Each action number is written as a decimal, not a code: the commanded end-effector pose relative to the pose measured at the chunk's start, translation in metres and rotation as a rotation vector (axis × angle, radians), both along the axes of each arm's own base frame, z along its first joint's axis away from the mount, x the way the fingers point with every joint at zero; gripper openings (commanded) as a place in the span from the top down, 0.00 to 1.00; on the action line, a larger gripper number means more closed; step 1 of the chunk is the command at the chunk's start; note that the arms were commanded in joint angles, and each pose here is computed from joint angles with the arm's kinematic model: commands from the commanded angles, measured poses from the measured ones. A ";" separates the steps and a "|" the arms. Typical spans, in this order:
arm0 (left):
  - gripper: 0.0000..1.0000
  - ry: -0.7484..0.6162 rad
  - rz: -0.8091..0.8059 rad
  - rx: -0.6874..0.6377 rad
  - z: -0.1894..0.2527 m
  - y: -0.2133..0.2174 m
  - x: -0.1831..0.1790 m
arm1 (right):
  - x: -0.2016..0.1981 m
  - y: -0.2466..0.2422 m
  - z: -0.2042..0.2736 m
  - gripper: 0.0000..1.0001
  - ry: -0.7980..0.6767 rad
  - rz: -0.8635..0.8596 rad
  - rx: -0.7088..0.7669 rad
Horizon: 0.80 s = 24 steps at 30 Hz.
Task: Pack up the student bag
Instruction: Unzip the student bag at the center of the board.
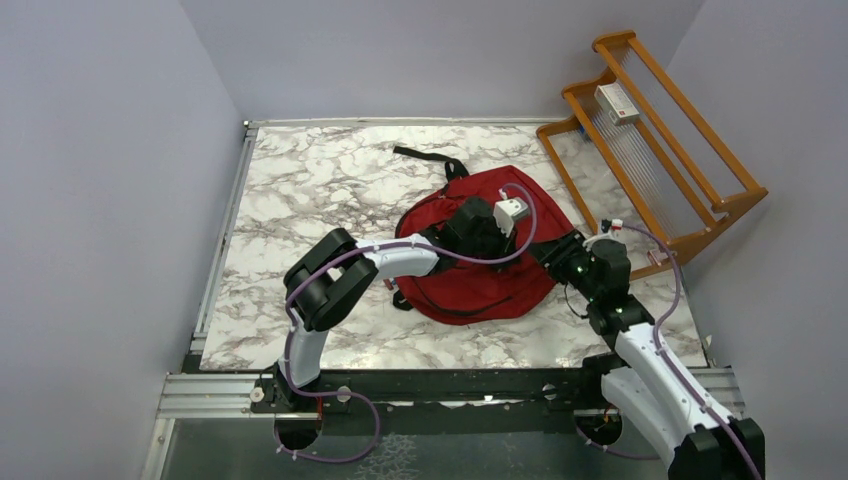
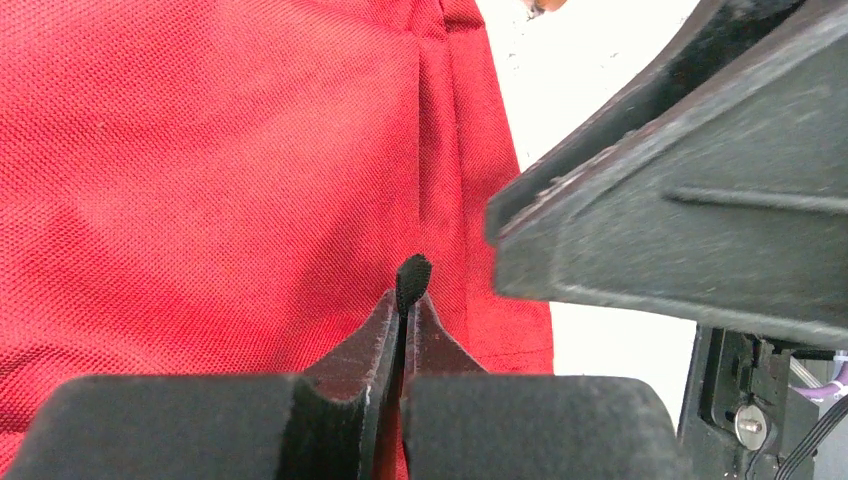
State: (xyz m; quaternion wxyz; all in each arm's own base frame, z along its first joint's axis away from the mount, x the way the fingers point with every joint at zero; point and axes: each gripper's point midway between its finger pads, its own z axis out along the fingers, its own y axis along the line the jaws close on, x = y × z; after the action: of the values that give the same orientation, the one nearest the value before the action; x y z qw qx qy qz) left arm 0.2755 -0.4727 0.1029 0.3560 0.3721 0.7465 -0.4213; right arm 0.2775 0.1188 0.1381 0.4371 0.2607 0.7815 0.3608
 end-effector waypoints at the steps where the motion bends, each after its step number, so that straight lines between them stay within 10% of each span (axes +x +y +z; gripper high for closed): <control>1: 1.00 -0.061 0.018 -0.051 0.028 0.003 0.006 | -0.018 -0.021 -0.024 0.58 0.108 -0.132 0.004; 24: 1.00 -0.057 -0.023 -0.086 0.043 0.009 -0.009 | -0.013 0.006 -0.051 0.53 0.210 -0.104 0.226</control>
State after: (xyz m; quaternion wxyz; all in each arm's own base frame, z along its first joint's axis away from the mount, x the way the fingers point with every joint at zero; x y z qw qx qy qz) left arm 0.2667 -0.4625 0.1188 0.3652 0.3737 0.7382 -0.4268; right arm 0.2549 0.1146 0.0717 0.3307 0.3929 0.7817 0.3539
